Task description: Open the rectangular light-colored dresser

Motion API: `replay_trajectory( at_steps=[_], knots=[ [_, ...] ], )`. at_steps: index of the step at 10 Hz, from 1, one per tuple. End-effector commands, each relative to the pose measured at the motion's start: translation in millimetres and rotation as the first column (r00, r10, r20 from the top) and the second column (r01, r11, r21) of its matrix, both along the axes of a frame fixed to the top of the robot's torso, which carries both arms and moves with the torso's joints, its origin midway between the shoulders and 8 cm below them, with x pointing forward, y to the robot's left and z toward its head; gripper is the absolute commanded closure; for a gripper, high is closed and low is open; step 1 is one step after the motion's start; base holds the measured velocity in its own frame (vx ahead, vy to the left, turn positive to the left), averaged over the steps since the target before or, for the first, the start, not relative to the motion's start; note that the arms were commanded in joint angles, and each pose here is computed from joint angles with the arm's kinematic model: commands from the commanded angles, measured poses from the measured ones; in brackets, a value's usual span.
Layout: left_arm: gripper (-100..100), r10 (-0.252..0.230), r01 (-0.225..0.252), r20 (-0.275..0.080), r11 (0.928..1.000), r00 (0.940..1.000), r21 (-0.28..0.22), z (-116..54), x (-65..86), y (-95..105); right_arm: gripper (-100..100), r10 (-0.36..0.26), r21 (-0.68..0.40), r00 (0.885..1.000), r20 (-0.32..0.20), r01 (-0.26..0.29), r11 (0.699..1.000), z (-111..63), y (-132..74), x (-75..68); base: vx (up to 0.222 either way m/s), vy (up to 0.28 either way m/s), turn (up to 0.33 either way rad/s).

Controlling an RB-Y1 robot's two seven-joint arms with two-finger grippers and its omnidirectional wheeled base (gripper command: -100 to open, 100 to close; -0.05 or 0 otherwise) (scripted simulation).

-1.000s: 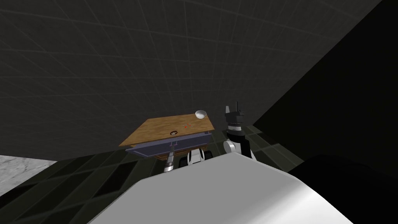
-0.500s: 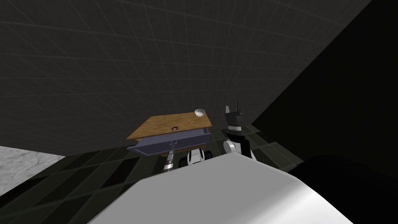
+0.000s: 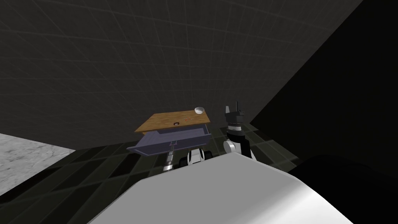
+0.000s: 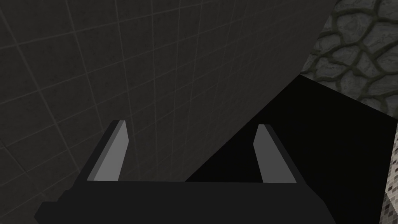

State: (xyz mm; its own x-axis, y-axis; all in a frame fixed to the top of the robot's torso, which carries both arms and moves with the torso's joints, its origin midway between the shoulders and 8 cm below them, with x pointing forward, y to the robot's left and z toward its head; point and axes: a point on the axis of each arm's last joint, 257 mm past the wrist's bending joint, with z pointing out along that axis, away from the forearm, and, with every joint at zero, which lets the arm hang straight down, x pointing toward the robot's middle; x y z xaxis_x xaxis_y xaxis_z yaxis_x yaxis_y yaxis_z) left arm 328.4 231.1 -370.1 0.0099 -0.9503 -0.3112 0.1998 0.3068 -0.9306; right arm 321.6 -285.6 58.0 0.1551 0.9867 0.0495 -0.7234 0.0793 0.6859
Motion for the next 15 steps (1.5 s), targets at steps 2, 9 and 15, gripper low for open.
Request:
replay_trajectory(
  at_steps=[2, 9, 15],
  knots=[
    [-100, -0.006, 0.006, -0.001, 1.0, 1.0, 0.001, 7.9, 24.6, 2.6, 0, 0.0, 0.0, 1.0, 0.0, 0.0, 1.0, 0.0, 0.0, 0.0, -0.081, -0.013, 0.016],
    [-100, -0.019, 0.019, 0.007, 0.9998, 0.9998, 0.002, 42.4, 94.5, 8.1, 0, 0.0, 0.0, 1.0, 0.0, 0.0, 1.0, 0.0, 0.0, 0.0, -0.087, -0.013, 0.015],
    [0, -0.017, 0.017, -0.013, 0.9999, 0.9998, 0.0, 45.0, 106.1, 9.9, 0, 0.0, 0.0, 1.0, 0.0, 0.0, 1.0, 0.0, 0.0, 0.0, -0.044, -0.01, 0.007]
  ],
)
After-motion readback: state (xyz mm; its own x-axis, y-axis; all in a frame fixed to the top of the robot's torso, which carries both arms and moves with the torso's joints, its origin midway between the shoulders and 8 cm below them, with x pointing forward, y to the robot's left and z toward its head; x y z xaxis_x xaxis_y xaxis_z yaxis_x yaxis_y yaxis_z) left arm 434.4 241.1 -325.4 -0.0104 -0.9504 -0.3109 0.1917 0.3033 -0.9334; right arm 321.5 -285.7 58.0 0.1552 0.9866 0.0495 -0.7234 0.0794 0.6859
